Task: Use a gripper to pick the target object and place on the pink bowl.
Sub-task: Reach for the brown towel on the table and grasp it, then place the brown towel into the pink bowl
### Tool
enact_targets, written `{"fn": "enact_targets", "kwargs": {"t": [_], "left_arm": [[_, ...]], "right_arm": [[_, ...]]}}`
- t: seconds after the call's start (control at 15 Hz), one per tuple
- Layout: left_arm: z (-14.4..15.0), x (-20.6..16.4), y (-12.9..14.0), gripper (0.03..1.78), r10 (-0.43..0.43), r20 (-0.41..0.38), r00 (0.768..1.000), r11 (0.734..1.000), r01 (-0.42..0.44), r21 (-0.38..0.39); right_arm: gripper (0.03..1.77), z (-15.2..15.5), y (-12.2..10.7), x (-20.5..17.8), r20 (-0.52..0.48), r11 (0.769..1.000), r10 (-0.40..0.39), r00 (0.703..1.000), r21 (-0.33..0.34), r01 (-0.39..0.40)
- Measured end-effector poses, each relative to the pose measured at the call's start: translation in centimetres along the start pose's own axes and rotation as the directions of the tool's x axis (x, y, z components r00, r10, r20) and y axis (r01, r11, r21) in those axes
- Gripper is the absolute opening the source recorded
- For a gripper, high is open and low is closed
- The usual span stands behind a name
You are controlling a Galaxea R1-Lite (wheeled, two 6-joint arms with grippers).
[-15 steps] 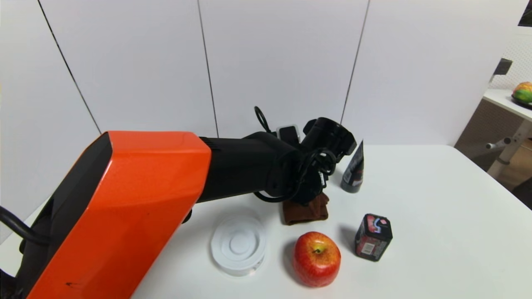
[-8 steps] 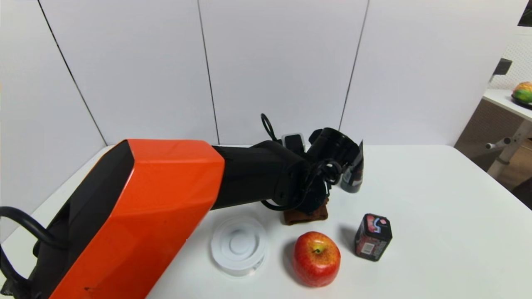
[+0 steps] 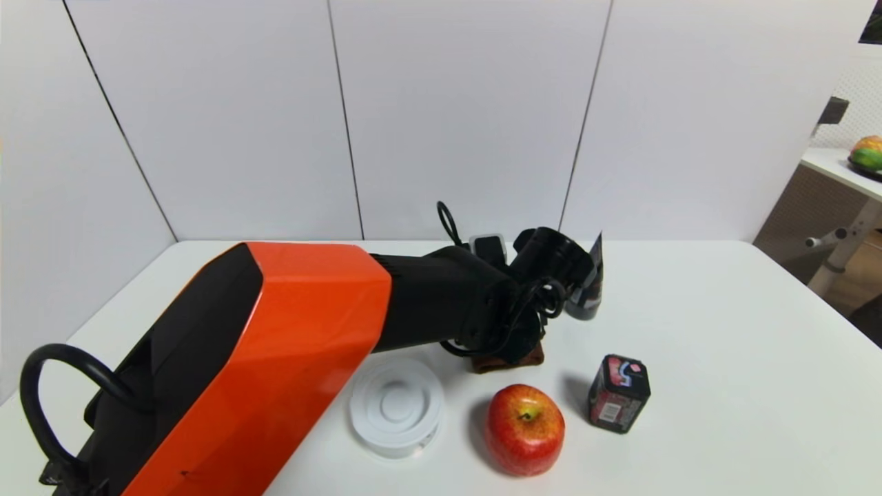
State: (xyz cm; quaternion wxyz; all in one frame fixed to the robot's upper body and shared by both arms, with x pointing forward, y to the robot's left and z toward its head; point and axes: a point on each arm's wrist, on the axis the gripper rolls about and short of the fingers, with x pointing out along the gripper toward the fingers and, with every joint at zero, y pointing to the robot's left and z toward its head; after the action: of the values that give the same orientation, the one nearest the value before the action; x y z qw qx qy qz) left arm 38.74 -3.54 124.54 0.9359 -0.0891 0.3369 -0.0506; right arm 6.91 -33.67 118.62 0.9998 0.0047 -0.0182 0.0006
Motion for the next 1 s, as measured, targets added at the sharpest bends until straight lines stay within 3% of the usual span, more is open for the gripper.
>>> {"fn": "enact_targets", "kwargs": {"t": [0.2,0.53,0.6,1.0], "left_arm": [[-0.4,0.5,0.0,1.20,-0.004,-0.015,1.000,1.000,0.004,0.007],[-0.7,1.0,-0.1,0.65,-0.001,-0.020,1.000,1.000,0.001,0.020],[-0.6,1.0,0.0,0.30,0.001,-0.017,1.000,0.999,0.000,0.033],[3.5,-1.7,1.6,0.25,-0.016,0.045,0.999,0.991,0.010,0.132]], "right_arm": [[1.71,0.0,0.0,0.0,0.000,1.000,0.000,1.000,0.000,0.000],[1.71,0.0,0.0,0.0,0.000,1.000,0.000,1.000,0.000,0.000],[1.71,0.0,0.0,0.0,0.000,1.000,0.000,1.000,0.000,0.000],[1.71,0.0,0.0,0.0,0.000,1.000,0.000,1.000,0.000,0.000]]}}
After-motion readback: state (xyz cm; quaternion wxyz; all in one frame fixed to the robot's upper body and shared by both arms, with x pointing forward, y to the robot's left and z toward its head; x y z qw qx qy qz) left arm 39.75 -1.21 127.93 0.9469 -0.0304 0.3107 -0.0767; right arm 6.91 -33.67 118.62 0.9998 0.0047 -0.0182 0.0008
